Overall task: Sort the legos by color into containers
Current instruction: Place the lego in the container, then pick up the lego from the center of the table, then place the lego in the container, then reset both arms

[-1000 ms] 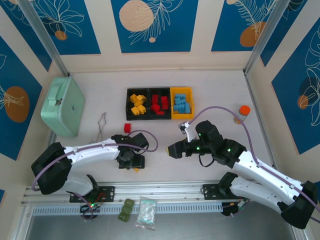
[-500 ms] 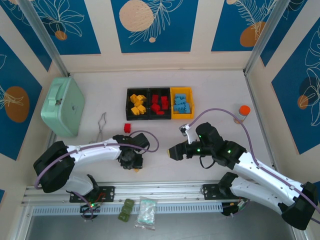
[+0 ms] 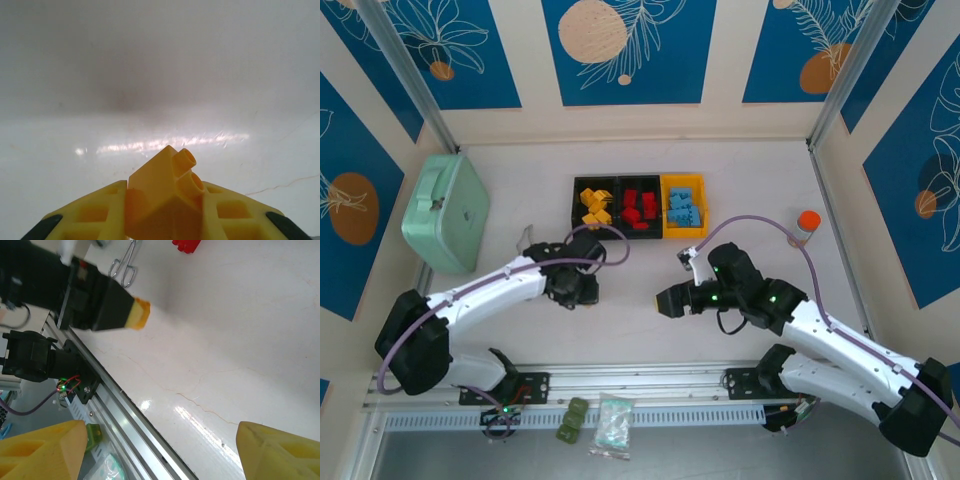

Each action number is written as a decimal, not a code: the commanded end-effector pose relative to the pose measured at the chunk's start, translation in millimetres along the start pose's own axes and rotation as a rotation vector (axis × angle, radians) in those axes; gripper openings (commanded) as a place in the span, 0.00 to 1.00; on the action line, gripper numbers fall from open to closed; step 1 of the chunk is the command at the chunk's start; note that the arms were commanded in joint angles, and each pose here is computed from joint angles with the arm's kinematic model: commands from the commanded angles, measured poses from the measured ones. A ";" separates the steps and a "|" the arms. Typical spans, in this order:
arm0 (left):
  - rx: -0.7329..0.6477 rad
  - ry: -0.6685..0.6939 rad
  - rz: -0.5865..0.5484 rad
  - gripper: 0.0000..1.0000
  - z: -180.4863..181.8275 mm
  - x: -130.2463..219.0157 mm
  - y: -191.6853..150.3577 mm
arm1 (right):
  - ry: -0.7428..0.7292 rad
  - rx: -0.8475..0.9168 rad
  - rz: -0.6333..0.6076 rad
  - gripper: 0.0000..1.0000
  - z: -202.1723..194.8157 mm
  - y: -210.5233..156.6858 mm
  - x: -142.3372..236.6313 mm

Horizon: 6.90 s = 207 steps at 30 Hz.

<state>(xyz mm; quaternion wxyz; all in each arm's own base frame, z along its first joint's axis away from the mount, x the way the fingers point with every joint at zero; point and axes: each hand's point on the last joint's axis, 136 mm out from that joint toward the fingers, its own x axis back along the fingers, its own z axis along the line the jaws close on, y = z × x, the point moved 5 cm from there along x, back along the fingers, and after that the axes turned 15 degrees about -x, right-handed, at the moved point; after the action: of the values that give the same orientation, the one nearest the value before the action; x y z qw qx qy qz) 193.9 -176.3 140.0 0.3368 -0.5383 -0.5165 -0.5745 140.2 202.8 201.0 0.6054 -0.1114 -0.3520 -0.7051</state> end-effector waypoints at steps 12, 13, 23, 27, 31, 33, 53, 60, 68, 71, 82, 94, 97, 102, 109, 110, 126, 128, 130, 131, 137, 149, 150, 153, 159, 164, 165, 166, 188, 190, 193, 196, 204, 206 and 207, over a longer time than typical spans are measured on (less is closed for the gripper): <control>-0.001 0.036 -0.192 0.21 30.2 25.2 133.9 | 0.011 -0.041 -0.002 0.78 -2.2 0.5 -9.9; 0.001 0.040 -0.186 0.21 31.7 20.1 142.6 | 0.009 -0.044 -0.003 0.78 -2.6 0.0 -10.4; 0.005 0.063 -0.171 0.21 39.8 -11.6 222.8 | -0.029 -0.061 -0.019 0.78 -4.3 -2.9 -1.0; 0.006 0.061 -0.147 0.26 40.5 -25.9 238.2 | -0.042 -0.064 -0.026 0.78 -5.0 -4.1 4.1; 0.002 0.037 -0.144 0.46 36.0 -26.5 244.3 | -0.047 -0.070 -0.032 0.78 -5.2 -3.7 5.3; 0.000 0.031 -0.160 0.52 34.5 -19.2 244.1 | -0.044 -0.068 -0.031 0.78 -5.0 -3.2 4.0; -0.012 0.084 -0.252 0.63 55.7 46.5 148.1 | -0.015 -0.017 0.012 0.78 12.9 17.3 -23.1; 0.013 0.113 -0.237 0.65 67.8 30.8 113.2 | -0.059 0.023 -0.021 0.78 25.0 34.5 -33.3; 0.038 0.128 -0.208 0.71 75.0 -2.8 94.3 | -0.138 0.096 0.042 0.76 38.6 43.1 -64.0; 0.045 0.145 -0.183 0.73 78.0 -19.0 95.2 | -0.124 0.105 0.057 0.76 43.3 41.8 -72.5; 0.049 0.167 -0.117 0.64 80.1 -55.2 103.0 | -0.173 0.058 0.067 0.76 25.2 23.0 -72.4; 0.034 0.174 -0.075 0.33 81.5 -57.2 95.4 | -0.203 0.033 0.052 0.76 13.3 19.8 -67.3; 0.030 0.163 -0.081 0.32 80.0 -46.7 91.3 | -0.208 0.032 0.047 0.75 11.5 21.0 -65.6; 0.024 0.096 -0.106 0.32 70.0 -28.2 86.0 | -0.212 0.003 0.026 0.76 3.8 24.0 -57.9; 0.009 -0.007 -0.155 0.32 47.0 -6.0 91.5 | -0.232 -0.112 -0.058 0.76 -18.3 35.1 -36.2; 0.003 -0.017 -0.162 0.32 42.9 -3.7 94.2 | -0.238 -0.131 -0.070 0.76 -22.4 36.6 -33.5; -0.140 -0.106 -0.236 0.30 -51.4 2.4 193.4 | -0.300 -0.293 -0.179 0.76 -54.7 31.3 0.7; -0.146 -0.117 -0.231 0.30 -59.0 -5.7 203.0 | -0.308 -0.305 -0.186 0.76 -57.2 28.5 3.6; -0.149 -0.123 -0.223 0.30 -64.9 -15.4 211.2 | -0.314 -0.315 -0.195 0.76 -59.6 25.5 7.0; -0.151 -0.123 -0.216 0.30 -66.5 -19.6 214.0 | -0.316 -0.318 -0.197 0.76 -60.3 24.1 8.6; -0.171 -0.126 -0.185 0.30 -78.6 -41.3 223.6 | -0.326 -0.341 -0.212 0.76 -65.7 19.0 15.7; -0.203 -0.110 -0.227 0.61 -83.3 -18.6 225.0 | -0.326 -0.355 -0.202 0.76 -68.3 20.2 11.7; -0.205 -0.108 -0.241 0.61 -81.7 -12.0 223.3 | -0.325 -0.354 -0.203 0.76 -68.0 20.9 11.4; -0.218 -0.103 -0.284 0.62 -76.0 4.0 214.6 | -0.325 -0.349 -0.205 0.76 -67.5 23.2 10.6; -0.232 -0.084 -0.340 0.68 -56.3 23.4 187.3 | -0.312 -0.319 -0.209 0.77 -61.0 33.8 10.8; -0.211 -0.049 -0.403 0.88 -31.3 35.2 162.8 | -0.298 -0.272 -0.228 0.81 -51.7 48.9 9.8; -0.202 -0.039 -0.421 0.94 -24.2 38.5 156.6 | -0.298 -0.263 -0.234 0.82 -49.6 53.8 9.4; -0.191 -0.033 -0.437 1.00 -17.6 41.8 150.9 | -0.301 -0.254 -0.237 0.83 -47.6 58.6 9.2; -0.071 0.617 -0.907 0.99 147.8 93.5 57.7 | -0.839 0.178 -0.908 0.99 -94.7 180.6 59.9; -0.091 0.640 -0.915 0.99 156.0 79.0 57.5 | -0.910 0.105 -0.921 0.99 -118.6 178.2 73.4; -0.058 0.670 -0.850 0.99 175.1 50.3 60.3 | -0.954 -0.002 -0.962 0.99 -154.6 168.6 86.3; -0.035 0.702 -0.914 0.99 184.9 26.0 68.4 | -0.954 0.029 -0.972 0.99 -184.2 157.6 79.6; -0.177 0.704 -1.004 0.99 183.9 -15.4 91.2 | -0.796 0.194 -0.969 0.99 -209.6 162.2 49.2; -0.151 0.661 -1.009 0.99 185.0 -13.5 84.1 | -0.711 0.178 -0.963 0.99 -222.2 164.9 44.5; -0.170 0.618 -1.001 0.99 184.6 -20.0 83.1 | -0.669 0.112 -0.915 0.99 -233.7 159.0 45.6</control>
<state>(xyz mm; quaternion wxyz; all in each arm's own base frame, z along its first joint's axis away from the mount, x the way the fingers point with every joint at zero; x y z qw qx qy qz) 320.9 -22.4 95.6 0.1816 -0.1043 -0.5055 -0.8370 326.5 14.9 97.5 0.0760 -0.2254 -0.6082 -0.7573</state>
